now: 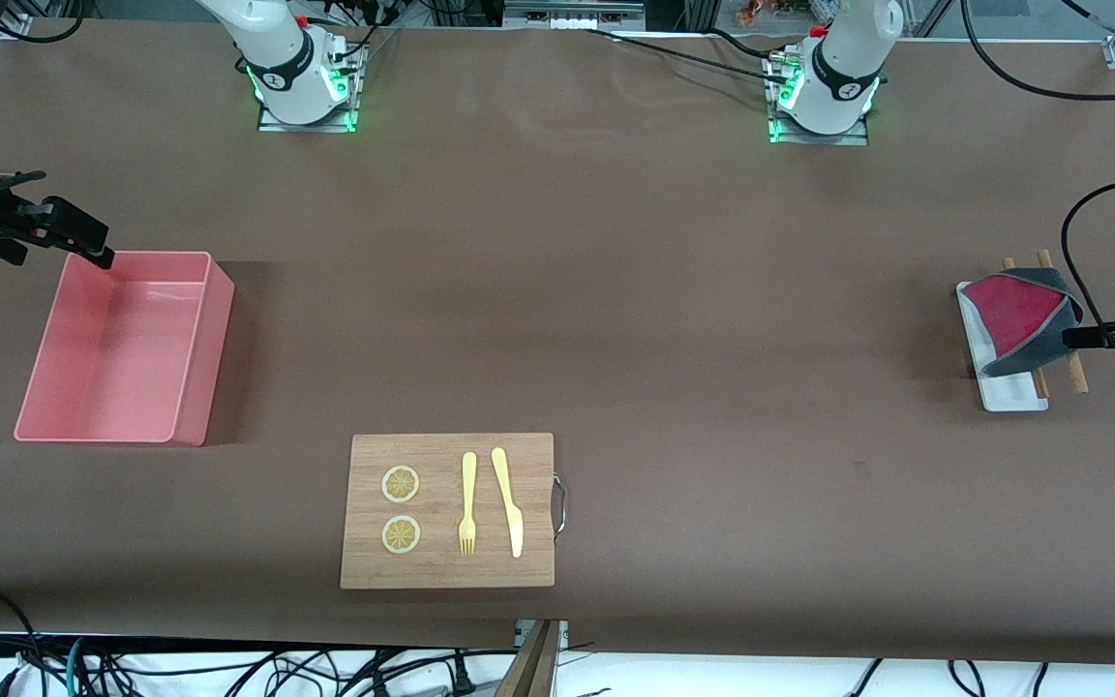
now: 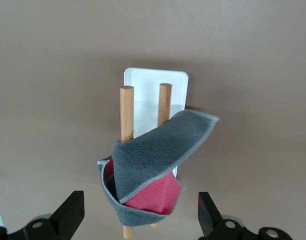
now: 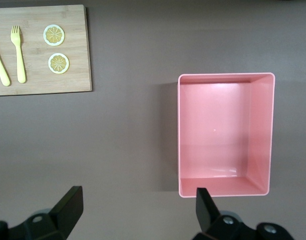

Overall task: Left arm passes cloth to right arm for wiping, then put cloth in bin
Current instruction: 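Reach the left gripper to the grey cloth on the stand and grasp it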

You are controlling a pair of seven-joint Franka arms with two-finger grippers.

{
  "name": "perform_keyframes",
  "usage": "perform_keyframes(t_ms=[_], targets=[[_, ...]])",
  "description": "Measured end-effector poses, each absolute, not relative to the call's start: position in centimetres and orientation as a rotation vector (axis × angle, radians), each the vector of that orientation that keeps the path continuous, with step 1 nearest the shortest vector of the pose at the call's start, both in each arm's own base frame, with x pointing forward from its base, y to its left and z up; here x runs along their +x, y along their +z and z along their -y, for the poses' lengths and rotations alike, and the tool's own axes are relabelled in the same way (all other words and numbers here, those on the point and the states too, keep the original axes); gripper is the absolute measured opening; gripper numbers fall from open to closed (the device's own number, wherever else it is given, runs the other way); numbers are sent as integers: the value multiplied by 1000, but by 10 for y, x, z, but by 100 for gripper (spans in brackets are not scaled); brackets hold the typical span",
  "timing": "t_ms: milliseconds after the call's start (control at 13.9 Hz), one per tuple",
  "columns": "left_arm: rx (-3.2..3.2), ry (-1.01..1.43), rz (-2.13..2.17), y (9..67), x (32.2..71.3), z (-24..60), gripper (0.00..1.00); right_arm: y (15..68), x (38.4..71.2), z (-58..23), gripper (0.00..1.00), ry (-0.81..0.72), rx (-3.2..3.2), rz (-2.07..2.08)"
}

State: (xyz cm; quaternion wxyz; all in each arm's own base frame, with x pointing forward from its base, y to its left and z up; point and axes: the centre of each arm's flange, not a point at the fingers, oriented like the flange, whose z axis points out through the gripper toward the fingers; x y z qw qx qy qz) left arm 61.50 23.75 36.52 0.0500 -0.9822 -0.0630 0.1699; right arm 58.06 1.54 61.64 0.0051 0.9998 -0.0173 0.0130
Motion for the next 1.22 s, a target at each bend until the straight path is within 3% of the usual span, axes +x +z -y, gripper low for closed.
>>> perform_keyframes(t_ms=[719, 791, 1007, 1079, 1223], targets=[[-3031, 338, 124, 321, 568, -271, 98, 611, 583, -13, 100, 27, 3130, 61], [-3033, 337, 122, 321, 568, -270, 94, 611, 583, -13, 100, 27, 3130, 61], [-3039, 342, 119, 318, 567, -267, 59, 610, 584, -13, 100, 23, 3130, 61], [-3039, 344, 118, 317, 567, -267, 54, 609, 584, -13, 100, 21, 3130, 61], [-3047, 346, 124, 315, 566, -266, 54, 609, 584, -14, 100, 20, 3130, 58]])
